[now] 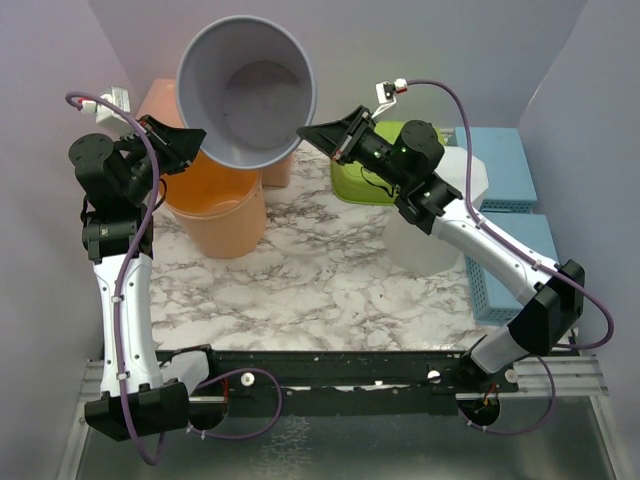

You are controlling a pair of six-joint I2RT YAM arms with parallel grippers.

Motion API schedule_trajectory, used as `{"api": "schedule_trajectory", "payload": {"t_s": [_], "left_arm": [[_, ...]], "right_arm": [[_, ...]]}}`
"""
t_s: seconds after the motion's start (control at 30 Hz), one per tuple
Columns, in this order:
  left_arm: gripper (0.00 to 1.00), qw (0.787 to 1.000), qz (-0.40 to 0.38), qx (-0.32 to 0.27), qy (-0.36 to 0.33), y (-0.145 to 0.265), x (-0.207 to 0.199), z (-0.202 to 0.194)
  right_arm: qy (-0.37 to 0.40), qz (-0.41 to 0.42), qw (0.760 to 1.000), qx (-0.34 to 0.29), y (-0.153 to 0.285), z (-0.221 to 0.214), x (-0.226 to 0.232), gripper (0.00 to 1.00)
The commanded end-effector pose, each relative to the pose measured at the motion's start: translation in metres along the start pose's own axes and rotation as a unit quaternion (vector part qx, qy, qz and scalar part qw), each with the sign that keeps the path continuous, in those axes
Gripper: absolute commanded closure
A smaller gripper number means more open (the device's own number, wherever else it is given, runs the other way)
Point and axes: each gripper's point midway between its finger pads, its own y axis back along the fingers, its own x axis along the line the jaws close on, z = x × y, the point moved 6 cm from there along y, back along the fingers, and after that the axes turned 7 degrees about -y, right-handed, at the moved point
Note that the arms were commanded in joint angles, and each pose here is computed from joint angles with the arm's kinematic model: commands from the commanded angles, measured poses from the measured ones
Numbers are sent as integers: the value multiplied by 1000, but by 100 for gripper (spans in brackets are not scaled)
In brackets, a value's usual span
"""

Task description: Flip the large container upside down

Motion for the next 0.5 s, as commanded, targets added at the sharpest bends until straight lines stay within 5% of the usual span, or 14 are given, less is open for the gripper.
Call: {"api": "schedule_trajectory", "payload": {"t_s": [0.0,0.13,0.2,0.47], "left_arm": [[100,988,-149,49,-12,19,-50,-14],[97,988,-144,51,-3,17,-48,-15],[78,989,-142,53,0,16,-47,-16],[36,989,-136,62,12,15,-42,-25]], "right_arm": [[-17,80,997,-11,-3,-1,33,99],[-10,95,995,-15,2,1,41,99],[0,95,995,-22,5,4,44,99],[26,64,997,-31,18,8,45,99]]}}
